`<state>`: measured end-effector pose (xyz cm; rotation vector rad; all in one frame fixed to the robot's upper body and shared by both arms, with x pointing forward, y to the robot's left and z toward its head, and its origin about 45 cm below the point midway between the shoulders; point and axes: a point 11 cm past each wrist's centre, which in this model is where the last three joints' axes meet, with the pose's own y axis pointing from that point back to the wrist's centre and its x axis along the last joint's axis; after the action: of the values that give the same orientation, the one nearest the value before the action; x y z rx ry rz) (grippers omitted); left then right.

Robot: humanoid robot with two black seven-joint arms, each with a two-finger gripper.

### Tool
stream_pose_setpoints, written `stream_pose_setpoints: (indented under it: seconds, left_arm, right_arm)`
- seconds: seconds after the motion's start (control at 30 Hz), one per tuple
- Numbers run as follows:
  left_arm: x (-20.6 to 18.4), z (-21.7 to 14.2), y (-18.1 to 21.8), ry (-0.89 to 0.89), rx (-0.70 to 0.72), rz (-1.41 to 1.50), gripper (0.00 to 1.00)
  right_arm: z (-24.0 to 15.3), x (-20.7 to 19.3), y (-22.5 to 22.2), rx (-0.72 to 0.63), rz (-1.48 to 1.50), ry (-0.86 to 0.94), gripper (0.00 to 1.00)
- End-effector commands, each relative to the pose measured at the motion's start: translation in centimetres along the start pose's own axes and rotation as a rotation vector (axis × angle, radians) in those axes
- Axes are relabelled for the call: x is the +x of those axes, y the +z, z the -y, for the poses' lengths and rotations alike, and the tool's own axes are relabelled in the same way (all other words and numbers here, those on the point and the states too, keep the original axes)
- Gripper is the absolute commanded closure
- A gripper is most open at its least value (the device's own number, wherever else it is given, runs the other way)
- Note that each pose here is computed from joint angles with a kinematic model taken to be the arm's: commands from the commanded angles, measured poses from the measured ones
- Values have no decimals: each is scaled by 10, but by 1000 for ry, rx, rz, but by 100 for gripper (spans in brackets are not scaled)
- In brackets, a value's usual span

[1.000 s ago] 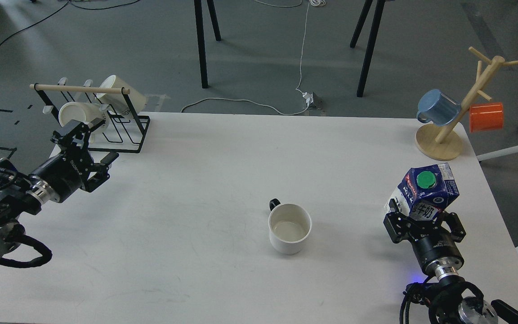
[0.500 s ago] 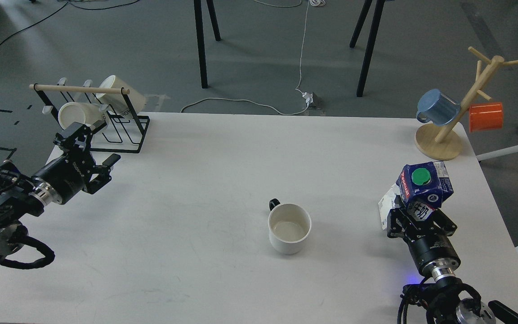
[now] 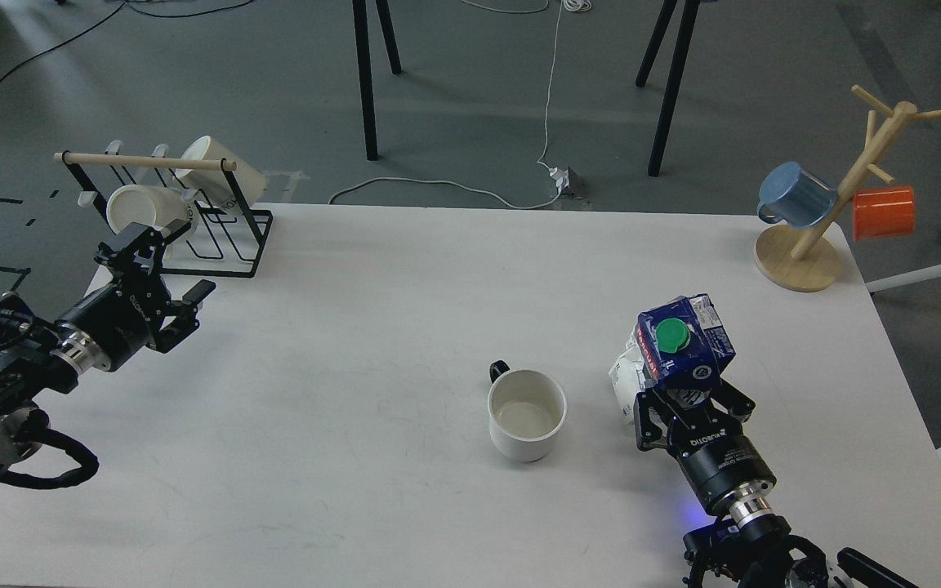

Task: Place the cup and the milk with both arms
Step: 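Slide the milk carton with the right gripper toward the white mug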

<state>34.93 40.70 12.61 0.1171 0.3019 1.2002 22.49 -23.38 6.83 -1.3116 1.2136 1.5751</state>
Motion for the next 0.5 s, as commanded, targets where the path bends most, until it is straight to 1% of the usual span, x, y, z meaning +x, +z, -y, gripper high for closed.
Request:
stream_pose_setpoints:
  seconds: [0.0, 0.23, 0.33, 0.47]
  left_arm:
    - [0, 0, 0, 2, 1, 0, 2]
    - [2, -1, -1, 5, 3, 1, 2]
    - [2, -2, -2, 5, 4, 0, 2]
    - [2, -3, -4, 6, 8, -2, 2]
  right_arm:
    - [-1, 4, 12, -18, 1, 3, 73]
    - [0, 15, 18, -21, -13, 21, 72]
    - [-2, 19, 26, -43, -18, 32, 68]
    - [-4, 22, 27, -49, -19, 41, 60]
